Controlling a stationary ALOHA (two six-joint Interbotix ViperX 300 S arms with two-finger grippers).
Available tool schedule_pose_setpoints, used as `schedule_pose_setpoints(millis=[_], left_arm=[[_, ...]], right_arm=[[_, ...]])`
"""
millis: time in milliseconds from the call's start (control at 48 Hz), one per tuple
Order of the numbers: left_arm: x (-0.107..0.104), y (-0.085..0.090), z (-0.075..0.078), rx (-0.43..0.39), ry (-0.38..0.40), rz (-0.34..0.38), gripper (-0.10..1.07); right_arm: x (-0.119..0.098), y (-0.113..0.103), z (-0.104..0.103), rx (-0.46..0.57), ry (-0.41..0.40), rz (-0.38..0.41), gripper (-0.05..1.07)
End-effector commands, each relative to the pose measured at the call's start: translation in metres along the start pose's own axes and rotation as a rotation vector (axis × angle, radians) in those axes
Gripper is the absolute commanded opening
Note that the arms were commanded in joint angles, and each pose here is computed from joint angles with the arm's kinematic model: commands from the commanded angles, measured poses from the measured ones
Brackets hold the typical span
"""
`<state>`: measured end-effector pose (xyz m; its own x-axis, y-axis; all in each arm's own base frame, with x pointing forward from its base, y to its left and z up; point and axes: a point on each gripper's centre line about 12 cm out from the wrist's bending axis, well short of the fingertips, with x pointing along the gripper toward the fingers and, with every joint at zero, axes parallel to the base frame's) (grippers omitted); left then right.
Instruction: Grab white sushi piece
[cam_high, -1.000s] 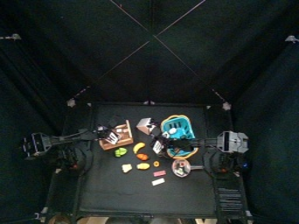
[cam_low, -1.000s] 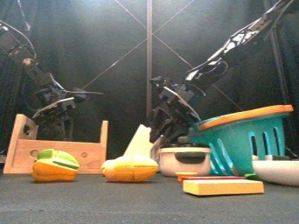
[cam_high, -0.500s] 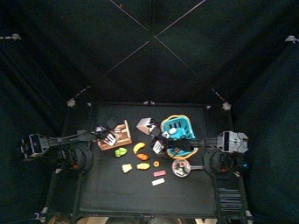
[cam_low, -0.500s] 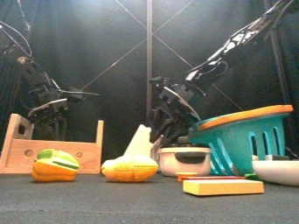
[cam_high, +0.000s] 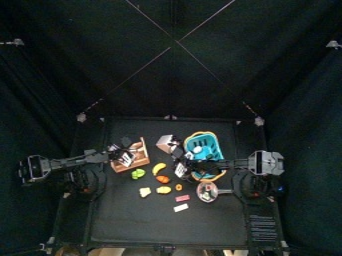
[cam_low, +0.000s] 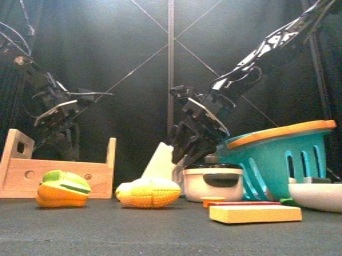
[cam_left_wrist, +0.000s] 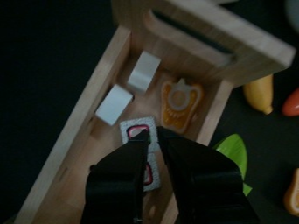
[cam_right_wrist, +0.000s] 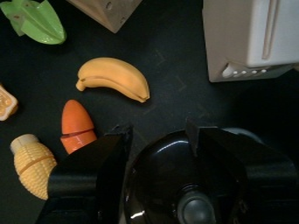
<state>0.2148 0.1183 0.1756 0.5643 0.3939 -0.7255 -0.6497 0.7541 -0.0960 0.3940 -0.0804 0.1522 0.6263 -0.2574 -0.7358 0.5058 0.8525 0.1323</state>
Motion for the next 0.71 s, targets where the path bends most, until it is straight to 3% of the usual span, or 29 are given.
schedule_pose_setpoints(millis=[0, 146, 396, 688], left_arm=[[-0.005, -0.005, 0.012, 0.049, -0.085, -0.037, 0.62], [-0.001, -0.009, 0.018, 0.084, -0.114, -0.058, 0.63], [0.019, -0.009, 0.016, 0.104, -0.047, -0.034, 0.78], [0.038, -0.004, 0.029, 0.225, 0.058, 0.086, 0.85]], right_arm=[[-0.013, 0.003, 0.012, -0.003, -0.04, 0.01, 0.87], [-0.013, 0.003, 0.012, -0.013, -0.039, 0.003, 0.87], [-0.012, 0.002, 0.011, -0.015, -0.037, 0.001, 0.87], [-0.012, 0.003, 0.013, -0.024, -0.042, 0.001, 0.87]])
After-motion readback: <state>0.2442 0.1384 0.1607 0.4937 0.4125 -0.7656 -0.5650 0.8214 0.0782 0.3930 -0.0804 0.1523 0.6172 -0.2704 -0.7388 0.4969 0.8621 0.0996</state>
